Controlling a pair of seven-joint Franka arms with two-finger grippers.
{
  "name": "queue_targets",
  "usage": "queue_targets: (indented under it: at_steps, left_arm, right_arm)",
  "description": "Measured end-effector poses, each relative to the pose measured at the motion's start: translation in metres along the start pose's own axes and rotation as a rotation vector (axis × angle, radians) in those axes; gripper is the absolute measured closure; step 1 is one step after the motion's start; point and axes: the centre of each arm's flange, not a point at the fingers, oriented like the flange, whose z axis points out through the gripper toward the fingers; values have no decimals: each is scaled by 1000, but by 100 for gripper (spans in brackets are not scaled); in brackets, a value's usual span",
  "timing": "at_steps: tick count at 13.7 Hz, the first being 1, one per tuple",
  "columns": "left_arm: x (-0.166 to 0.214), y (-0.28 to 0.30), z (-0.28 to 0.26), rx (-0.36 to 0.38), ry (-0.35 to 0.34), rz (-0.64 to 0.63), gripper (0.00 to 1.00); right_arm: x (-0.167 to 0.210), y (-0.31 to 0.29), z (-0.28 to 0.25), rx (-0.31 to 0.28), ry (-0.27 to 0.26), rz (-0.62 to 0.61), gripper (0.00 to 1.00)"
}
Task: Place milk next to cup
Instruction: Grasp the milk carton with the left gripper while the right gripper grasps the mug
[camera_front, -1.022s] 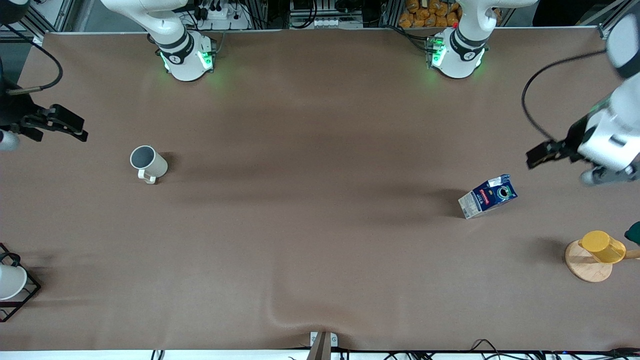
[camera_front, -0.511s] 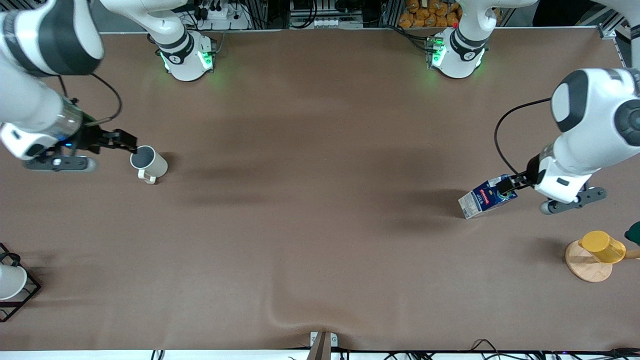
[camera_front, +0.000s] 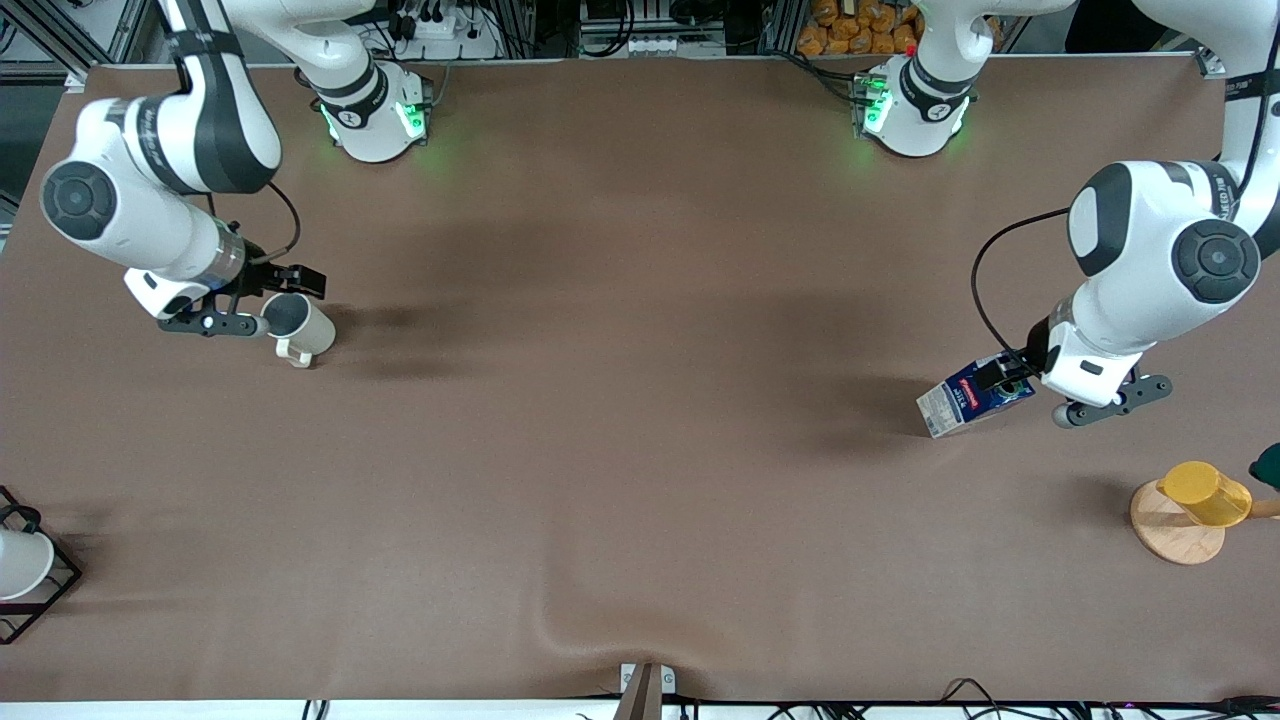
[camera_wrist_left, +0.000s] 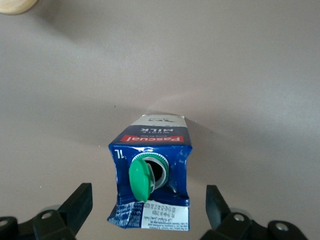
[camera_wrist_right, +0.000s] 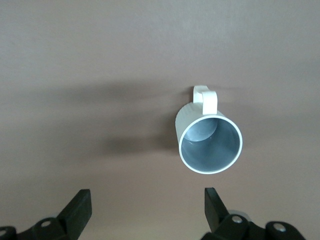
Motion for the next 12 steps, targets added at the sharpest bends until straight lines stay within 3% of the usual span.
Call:
queue_targets:
  at_steps: [9,12]
  left_arm:
    - [5,-6,25,-1,-2,-25,0]
    - [6,-6,26,-2,1,-25,0]
  right_arm:
    - [35,15,105,-17,-19,11,0]
    - [37,24,107,-14,-22,21,31]
